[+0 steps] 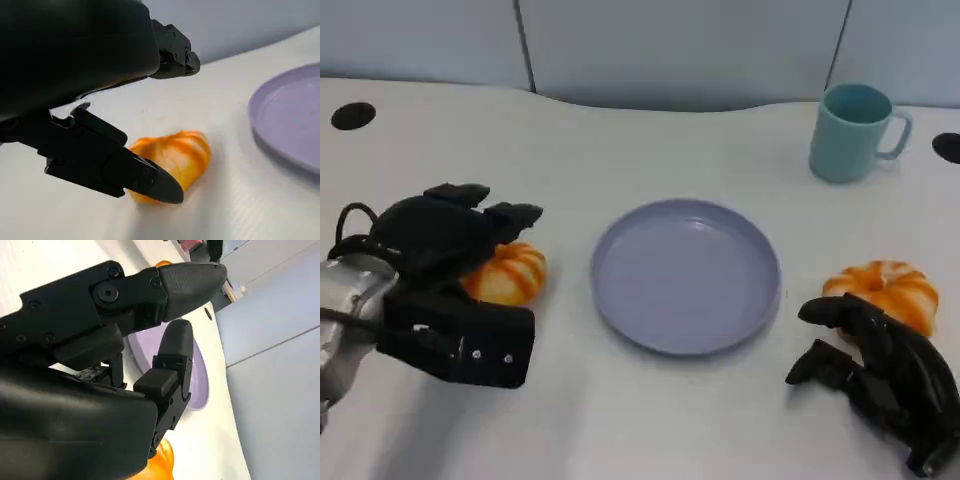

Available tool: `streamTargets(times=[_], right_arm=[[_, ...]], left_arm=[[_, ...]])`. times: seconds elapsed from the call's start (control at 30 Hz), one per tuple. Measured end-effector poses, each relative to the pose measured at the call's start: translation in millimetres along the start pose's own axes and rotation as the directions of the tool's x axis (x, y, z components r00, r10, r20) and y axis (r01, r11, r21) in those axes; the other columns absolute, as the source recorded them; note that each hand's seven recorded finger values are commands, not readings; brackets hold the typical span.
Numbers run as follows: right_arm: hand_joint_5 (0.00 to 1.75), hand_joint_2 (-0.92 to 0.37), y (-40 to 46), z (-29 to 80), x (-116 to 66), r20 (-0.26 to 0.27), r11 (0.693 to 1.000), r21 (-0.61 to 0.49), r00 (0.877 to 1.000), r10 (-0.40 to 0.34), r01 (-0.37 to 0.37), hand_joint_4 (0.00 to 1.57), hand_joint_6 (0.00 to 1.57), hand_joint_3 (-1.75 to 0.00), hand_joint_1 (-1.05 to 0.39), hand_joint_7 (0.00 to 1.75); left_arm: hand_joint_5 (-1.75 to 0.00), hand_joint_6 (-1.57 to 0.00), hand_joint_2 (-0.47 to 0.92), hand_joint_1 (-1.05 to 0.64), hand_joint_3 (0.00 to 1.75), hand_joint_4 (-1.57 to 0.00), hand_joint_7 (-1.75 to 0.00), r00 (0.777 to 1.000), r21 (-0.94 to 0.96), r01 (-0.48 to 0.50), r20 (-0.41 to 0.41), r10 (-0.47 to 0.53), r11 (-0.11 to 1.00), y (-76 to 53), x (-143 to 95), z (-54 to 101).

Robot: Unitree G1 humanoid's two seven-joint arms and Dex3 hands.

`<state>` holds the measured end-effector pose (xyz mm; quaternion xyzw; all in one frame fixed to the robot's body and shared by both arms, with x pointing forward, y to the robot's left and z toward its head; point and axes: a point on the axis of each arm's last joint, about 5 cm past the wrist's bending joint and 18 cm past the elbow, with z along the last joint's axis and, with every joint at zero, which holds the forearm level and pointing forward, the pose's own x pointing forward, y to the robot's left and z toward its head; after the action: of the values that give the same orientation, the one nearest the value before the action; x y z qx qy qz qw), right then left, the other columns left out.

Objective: Grasp the bread from the table and place it into the plate.

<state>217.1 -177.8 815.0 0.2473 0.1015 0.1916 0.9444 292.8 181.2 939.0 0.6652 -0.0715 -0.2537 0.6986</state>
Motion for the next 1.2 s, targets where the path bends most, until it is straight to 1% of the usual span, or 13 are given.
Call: streamTargets(times=[0.13, 0.3, 0.43, 0.53, 0.73, 0.9, 1.03, 1.2], right_arm=[[1.41, -0.92, 0.0, -0.3, -0.8, 0.001, 1.0, -0.001, 1.0, 0.002, -0.002, 0.61, 0.63, -0.26, -0.44, 0.99], [1.41, -0.92, -0.2, -0.2, -1.5, 0.0, 1.0, 0.007, 1.0, 0.004, -0.004, 0.63, 0.64, -0.25, -0.44, 0.98], [1.42, -0.92, 0.0, -0.1, -2.1, -0.001, 1.0, 0.008, 1.0, 0.004, -0.004, 0.64, 0.65, -0.24, -0.44, 0.98], [1.42, -0.92, -0.3, 0.1, -2.7, 0.0, 1.0, 0.011, 1.0, 0.002, -0.002, 0.64, 0.66, -0.23, -0.45, 0.98], [1.4, -0.92, -0.2, 0.8, -2.3, -0.007, 1.0, 0.017, 1.0, 0.0, 0.001, 0.65, 0.67, -0.22, -0.45, 0.97], [1.39, -0.92, -0.7, 1.1, -2.9, -0.008, 1.0, 0.022, 1.0, 0.002, -0.001, 0.67, 0.68, -0.2, -0.47, 0.97], [1.39, -0.92, -0.6, 1.5, -3.4, -0.013, 1.0, 0.026, 1.0, 0.002, -0.002, 0.67, 0.67, -0.21, -0.45, 0.97], [1.4, -0.92, -0.7, 1.1, -6.8, -0.01, 1.0, 0.021, 1.0, -0.002, 0.002, 0.65, 0.67, -0.23, -0.44, 0.97]], left_arm=[[-0.02, -0.13, 0.8, -0.62, 0.01, -0.02, 0.0, 0.997, 0.009, 0.067, -0.035, -0.067, 0.998, -3.5, 14.8, -0.6], [-0.02, -0.13, 0.78, -0.59, 0.0, -0.03, -0.01, 0.984, 0.007, 0.139, -0.113, -0.137, 0.99, -3.5, 32.0, 1.1], [-0.02, -0.14, 0.77, -0.57, 0.0, -0.02, -0.01, 0.975, 0.009, 0.173, -0.146, -0.17, 0.985, -5.7, 41.9, 3.0], [-0.01, -0.14, 0.77, -0.59, 0.0, -0.01, -0.01, 0.97, 0.017, 0.185, -0.161, -0.18, 0.983, -7.8, 48.0, 6.2], [0.0, -0.15, 0.77, -0.58, 0.0, -0.01, -0.01, 0.964, 0.025, 0.206, -0.176, -0.198, 0.978, -16.7, 55.7, 15.2], [0.0, -0.15, 0.78, -0.55, 0.01, 0.0, -0.01, 0.958, 0.0, 0.225, -0.184, -0.221, 0.974, -17.5, 60.4, 21.4], [0.0, -0.15, 0.79, -0.55, 0.01, 0.0, -0.01, 0.943, -0.024, 0.268, -0.198, -0.267, 0.963, -22.2, 61.7, 25.1], [0.0, -0.14, 0.8, -0.59, 0.01, 0.0, 0.0, 0.932, -0.029, 0.289, -0.219, -0.288, 0.957, -21.7, 63.5, 27.3]])
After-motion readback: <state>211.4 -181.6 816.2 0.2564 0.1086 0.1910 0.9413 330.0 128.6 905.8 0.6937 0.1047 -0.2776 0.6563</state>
